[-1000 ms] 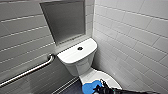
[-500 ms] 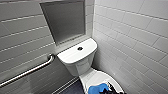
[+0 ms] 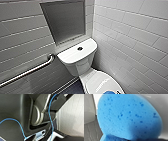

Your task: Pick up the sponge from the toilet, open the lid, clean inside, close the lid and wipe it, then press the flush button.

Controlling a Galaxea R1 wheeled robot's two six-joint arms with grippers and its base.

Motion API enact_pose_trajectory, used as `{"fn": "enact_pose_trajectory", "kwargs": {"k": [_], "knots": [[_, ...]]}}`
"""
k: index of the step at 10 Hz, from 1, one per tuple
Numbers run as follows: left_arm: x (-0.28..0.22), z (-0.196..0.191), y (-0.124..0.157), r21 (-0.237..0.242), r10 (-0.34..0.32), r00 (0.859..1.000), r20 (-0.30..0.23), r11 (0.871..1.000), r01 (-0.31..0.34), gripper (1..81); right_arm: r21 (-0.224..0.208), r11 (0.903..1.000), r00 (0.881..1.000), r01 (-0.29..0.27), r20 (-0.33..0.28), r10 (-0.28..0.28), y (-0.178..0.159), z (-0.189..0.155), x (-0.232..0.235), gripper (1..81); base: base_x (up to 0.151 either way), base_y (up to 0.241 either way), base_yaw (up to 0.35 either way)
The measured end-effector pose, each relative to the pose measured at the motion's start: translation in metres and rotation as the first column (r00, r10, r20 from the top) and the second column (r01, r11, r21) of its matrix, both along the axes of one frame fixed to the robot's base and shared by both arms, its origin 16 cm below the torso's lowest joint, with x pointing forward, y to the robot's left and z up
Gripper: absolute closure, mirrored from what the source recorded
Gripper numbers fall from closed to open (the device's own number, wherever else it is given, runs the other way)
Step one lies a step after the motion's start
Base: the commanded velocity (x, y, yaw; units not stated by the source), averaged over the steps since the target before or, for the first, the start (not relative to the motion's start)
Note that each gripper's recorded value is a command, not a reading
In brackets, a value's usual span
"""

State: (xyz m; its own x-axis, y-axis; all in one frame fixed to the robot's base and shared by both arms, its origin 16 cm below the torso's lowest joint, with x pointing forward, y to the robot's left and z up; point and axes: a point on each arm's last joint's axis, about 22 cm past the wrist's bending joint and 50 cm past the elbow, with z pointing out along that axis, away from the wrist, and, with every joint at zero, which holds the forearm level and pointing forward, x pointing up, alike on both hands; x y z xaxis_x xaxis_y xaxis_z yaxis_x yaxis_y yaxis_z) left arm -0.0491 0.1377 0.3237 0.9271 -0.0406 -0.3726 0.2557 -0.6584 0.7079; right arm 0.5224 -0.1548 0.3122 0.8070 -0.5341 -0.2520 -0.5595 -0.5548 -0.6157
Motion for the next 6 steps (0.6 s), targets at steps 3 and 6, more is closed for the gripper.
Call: {"fn": "enact_pose_trajectory", "kwargs": {"k": [3, 6], "knots": [[0.000, 0.000, 0.000, -0.001, -0.001, 1.000, 0.002, 1.000, 0.001, 1.0, -0.047, 0.9989, 0.998, 0.007, -0.066, -0.010, -0.054, 0.000, -0.048, 81.1, 0.000, 0.000, 0.000], [0.001, -0.001, 0.005, 0.005, -0.003, 1.000, 0.003, 1.000, 0.003, 1.0, -0.124, 0.9922, 0.987, -0.007, -0.161, -0.014, -0.099, -0.012, -0.117, 81.1, 0.000, 0.000, 0.000]]}}
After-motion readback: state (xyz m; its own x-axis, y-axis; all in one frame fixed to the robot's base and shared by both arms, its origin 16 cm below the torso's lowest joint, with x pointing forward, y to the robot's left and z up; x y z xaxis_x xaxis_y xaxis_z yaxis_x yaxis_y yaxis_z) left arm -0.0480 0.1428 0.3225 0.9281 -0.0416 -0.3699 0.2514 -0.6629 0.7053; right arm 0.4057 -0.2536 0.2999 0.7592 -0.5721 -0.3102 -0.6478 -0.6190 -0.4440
